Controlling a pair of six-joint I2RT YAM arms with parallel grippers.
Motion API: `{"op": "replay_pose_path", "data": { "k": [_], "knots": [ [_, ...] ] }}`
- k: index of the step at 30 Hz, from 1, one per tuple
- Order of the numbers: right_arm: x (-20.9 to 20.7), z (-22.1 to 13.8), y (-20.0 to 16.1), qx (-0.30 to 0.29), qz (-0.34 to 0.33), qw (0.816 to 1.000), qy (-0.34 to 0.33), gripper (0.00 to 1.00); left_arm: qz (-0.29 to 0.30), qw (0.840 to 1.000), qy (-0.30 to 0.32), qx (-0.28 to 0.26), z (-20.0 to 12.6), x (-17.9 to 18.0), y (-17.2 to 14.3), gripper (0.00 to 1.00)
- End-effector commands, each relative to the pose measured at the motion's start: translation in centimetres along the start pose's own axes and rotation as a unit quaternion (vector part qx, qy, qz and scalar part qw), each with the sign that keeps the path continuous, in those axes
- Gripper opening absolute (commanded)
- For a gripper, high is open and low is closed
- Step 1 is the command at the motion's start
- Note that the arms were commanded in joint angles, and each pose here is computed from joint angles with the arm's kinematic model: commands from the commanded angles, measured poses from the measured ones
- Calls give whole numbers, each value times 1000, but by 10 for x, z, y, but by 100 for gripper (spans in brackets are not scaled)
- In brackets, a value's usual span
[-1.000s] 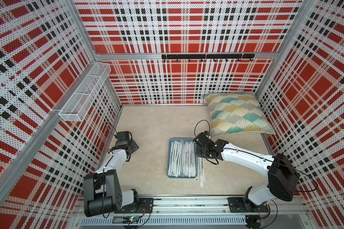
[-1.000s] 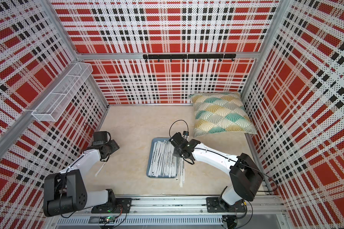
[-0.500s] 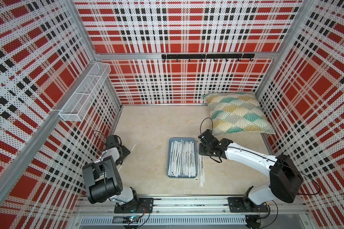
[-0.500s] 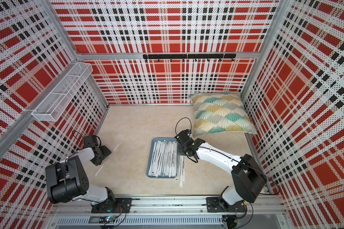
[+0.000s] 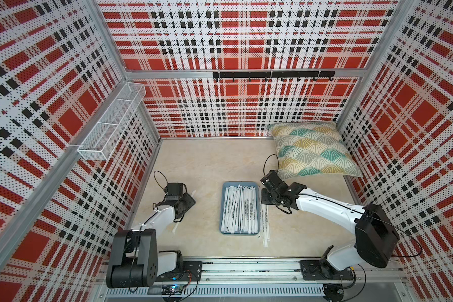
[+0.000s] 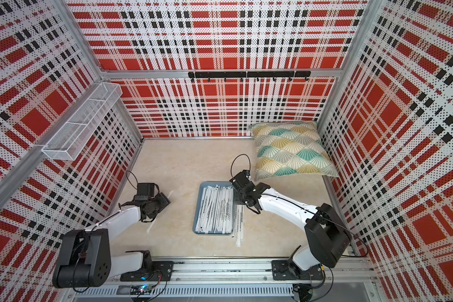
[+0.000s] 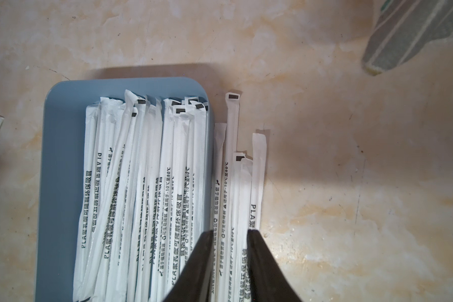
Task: Put the straws into the storage box
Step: Move the straw to the center of the board, then pick up the straw from the center of the board.
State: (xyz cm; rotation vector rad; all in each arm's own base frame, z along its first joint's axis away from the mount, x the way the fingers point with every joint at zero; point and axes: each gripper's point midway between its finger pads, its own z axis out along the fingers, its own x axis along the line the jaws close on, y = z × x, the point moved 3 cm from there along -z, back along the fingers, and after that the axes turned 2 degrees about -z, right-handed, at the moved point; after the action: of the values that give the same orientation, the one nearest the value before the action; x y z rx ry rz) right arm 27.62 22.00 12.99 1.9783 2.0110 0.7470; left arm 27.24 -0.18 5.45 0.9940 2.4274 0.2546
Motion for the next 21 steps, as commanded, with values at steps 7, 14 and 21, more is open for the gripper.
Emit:
{"op": "replay_pose_path", "data": {
  "k": [7,14,21],
  "knots": [
    [8,3,7,-10,-3,1000,20,30,123,991,39,28,0,-30,12,67],
    [-2,-5,4,-16,5,1000,7,30,203,974,82,66,12,-38,3,62],
    [-3,-6,3,-18,16,1000,9,30,222,964,129,66,21,-32,2,54]
  ]
}}
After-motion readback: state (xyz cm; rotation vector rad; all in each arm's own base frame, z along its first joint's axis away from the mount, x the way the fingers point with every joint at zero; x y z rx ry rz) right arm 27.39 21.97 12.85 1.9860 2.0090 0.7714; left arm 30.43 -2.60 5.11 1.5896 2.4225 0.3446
